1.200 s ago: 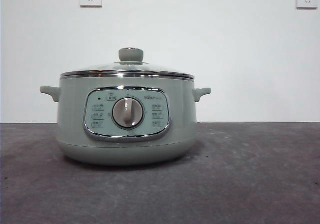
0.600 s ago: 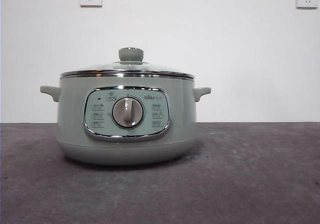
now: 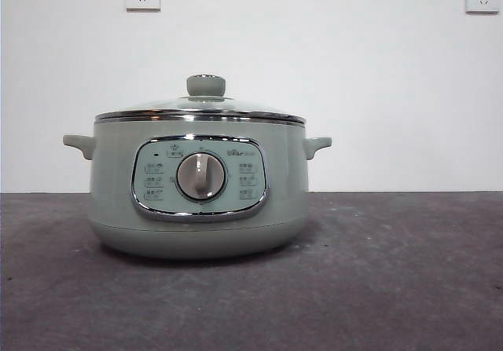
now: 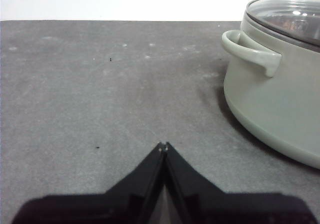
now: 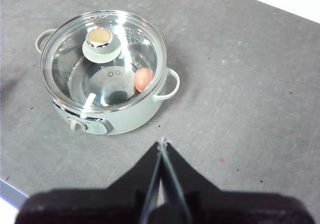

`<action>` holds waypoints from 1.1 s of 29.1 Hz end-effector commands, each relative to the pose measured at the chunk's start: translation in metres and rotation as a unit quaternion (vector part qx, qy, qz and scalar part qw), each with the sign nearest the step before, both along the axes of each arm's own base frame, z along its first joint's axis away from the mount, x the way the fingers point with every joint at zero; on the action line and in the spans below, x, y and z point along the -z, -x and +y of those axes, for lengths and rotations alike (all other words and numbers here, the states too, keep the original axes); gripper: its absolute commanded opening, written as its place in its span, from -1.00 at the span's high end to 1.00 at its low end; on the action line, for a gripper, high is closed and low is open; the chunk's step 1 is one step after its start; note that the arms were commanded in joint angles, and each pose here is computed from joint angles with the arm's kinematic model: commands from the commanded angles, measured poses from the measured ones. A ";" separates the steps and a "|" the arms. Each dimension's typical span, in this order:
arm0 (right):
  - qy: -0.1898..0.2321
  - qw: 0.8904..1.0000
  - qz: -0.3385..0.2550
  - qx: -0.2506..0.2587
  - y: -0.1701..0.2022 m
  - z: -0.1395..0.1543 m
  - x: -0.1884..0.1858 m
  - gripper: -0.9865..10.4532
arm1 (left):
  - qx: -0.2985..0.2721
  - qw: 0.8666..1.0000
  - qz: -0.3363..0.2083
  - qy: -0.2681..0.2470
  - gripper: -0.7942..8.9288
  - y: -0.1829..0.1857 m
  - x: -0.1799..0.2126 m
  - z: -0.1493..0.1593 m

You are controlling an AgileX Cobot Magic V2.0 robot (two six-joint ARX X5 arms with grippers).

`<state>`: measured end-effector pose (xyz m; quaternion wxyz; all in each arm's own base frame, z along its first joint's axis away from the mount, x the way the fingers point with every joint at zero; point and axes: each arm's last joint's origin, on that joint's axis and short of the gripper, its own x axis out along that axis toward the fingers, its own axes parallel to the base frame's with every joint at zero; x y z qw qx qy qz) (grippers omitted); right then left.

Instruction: Pick up the egg,open the lid,put the egg in the pot,close the lid

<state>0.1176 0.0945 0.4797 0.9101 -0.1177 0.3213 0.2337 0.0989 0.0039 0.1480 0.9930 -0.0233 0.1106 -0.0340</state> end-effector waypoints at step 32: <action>-0.061 0.914 -0.324 0.236 0.032 -0.098 0.238 0.83 | -0.002 1.000 0.013 0.004 0.84 -0.001 0.005 0.000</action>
